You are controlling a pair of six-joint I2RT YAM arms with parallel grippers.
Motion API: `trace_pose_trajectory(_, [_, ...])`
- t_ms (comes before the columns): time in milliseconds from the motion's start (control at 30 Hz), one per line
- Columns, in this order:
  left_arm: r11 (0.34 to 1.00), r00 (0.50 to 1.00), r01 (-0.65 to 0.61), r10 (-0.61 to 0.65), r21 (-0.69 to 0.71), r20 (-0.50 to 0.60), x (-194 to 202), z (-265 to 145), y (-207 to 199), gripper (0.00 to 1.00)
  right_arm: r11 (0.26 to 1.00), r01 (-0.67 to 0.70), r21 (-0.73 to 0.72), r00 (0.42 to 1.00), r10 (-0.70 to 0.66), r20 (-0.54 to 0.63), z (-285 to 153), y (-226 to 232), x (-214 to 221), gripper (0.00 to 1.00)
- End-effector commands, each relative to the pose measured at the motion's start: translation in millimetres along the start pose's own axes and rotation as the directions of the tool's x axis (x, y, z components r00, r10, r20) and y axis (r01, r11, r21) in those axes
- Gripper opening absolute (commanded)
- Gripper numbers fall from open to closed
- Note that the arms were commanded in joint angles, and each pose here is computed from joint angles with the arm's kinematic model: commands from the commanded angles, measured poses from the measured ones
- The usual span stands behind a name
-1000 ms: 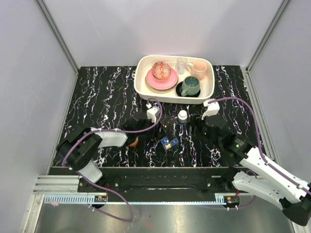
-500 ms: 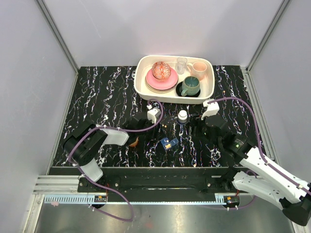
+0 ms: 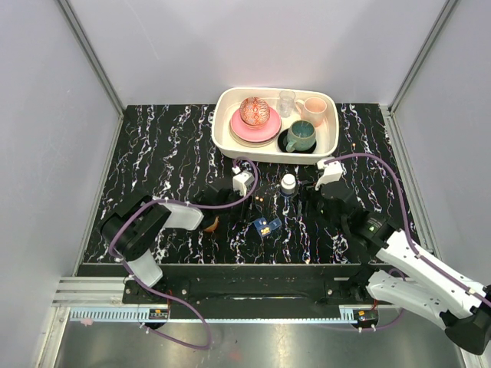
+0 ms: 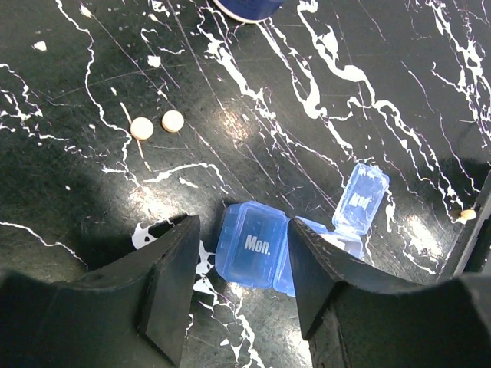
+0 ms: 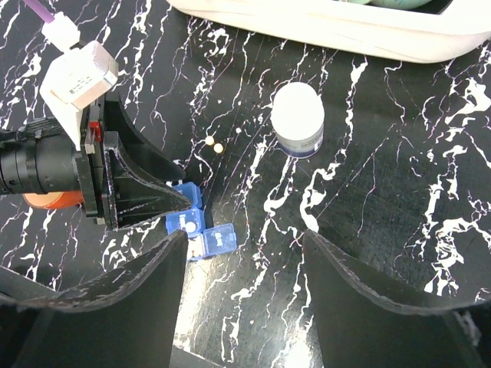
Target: Sort the pills into containers
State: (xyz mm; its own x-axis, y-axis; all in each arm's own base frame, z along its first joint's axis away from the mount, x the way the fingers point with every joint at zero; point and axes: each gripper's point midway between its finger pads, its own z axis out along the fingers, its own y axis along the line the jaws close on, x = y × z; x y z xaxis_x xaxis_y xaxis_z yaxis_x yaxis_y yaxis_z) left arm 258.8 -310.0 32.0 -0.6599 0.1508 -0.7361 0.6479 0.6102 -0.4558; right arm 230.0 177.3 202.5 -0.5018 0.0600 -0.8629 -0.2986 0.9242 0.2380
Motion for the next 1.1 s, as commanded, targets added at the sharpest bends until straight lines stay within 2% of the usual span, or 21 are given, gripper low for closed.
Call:
trace_pose_trajectory(0, [0.999,0.999,-0.027,0.026,0.042,0.028,-3.2,2.7,-3.6,0.53,1.0,-0.017,-0.026,1.0,0.018,0.002,-1.6,6.4,-5.0,0.66])
trace_pose_trajectory(300, [0.999,1.0,-0.019,0.018,0.048,0.014,3.1,5.8,-1.9,0.49,0.999,-0.014,-0.052,1.0,0.013,-0.018,-0.2,12.3,-2.8,0.61])
trace_pose_trajectory(600, [0.999,1.0,-0.014,0.014,0.04,0.006,8.2,3.0,-0.1,0.42,0.996,-0.031,-0.088,0.993,0.02,-0.113,19.9,26.3,18.0,0.33])
trace_pose_trajectory(867, [0.999,1.0,-0.009,0.009,0.041,0.004,14.0,1.6,0.4,0.37,0.989,-0.064,-0.134,0.986,0.042,-0.162,45.5,43.2,33.6,0.25])
trace_pose_trajectory(1067, [0.999,1.0,-0.007,0.007,0.045,0.004,15.3,1.1,-0.1,0.35,0.989,-0.062,-0.136,0.979,0.033,-0.202,62.0,51.4,47.8,0.24])
